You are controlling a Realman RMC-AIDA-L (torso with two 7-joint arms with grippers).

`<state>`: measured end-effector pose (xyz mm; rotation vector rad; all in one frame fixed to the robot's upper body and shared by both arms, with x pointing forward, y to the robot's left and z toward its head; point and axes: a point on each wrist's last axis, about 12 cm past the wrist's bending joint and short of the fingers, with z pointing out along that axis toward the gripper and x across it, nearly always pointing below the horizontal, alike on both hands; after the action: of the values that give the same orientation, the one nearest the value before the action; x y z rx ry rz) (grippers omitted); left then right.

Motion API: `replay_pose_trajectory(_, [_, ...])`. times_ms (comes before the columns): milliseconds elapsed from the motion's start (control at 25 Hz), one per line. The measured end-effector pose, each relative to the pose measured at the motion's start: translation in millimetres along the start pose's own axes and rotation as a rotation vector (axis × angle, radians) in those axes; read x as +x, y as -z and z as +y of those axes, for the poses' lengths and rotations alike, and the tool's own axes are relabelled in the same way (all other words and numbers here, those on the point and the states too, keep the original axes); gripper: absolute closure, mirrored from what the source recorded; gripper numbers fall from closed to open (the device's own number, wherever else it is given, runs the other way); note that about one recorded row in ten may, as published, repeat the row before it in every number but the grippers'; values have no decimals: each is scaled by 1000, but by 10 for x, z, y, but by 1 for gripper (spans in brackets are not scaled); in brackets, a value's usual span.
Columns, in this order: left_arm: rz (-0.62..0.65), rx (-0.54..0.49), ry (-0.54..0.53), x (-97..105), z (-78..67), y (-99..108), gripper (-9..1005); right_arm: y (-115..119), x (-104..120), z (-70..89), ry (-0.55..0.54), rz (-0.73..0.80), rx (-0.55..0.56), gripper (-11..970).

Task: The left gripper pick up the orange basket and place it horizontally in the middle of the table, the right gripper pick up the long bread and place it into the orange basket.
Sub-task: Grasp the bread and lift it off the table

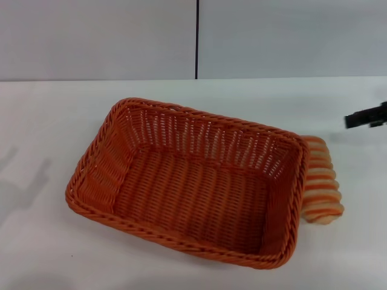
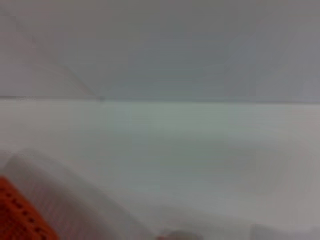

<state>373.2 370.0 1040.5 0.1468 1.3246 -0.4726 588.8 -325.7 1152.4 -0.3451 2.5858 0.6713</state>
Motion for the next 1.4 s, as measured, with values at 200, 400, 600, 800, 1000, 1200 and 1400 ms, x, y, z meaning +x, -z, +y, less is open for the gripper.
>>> replay_pose_trajectory(200, [2, -26, 0, 4, -5, 66, 220, -254, 21, 65, 28, 51, -8, 325])
replay_pose_trajectory(400, [-3, -45, -5, 3, 0, 90, 222, -434, 51, 120, 55, 70, -51, 326])
replay_pose_trajectory(600, [-7, -48, -14, -1, 12, 73, 221, -475, 44, 155, 84, 59, -70, 327])
replay_pose_trajectory(800, [-5, -50, -32, 3, 16, 64, 220, -505, 52, 167, 92, 48, -84, 329])
replay_pose_trajectory(1000, [-5, -49, -48, 5, 16, 60, 220, -539, 83, 168, 82, 56, -92, 330])
replay_pose_trajectory(1200, [-5, -49, -48, 6, 16, 58, 221, -543, 101, 160, 78, 57, -92, 331])
replay_pose_trajectory(1400, [-4, -50, -48, 6, 17, 58, 222, -550, 120, 133, 72, 53, -78, 333])
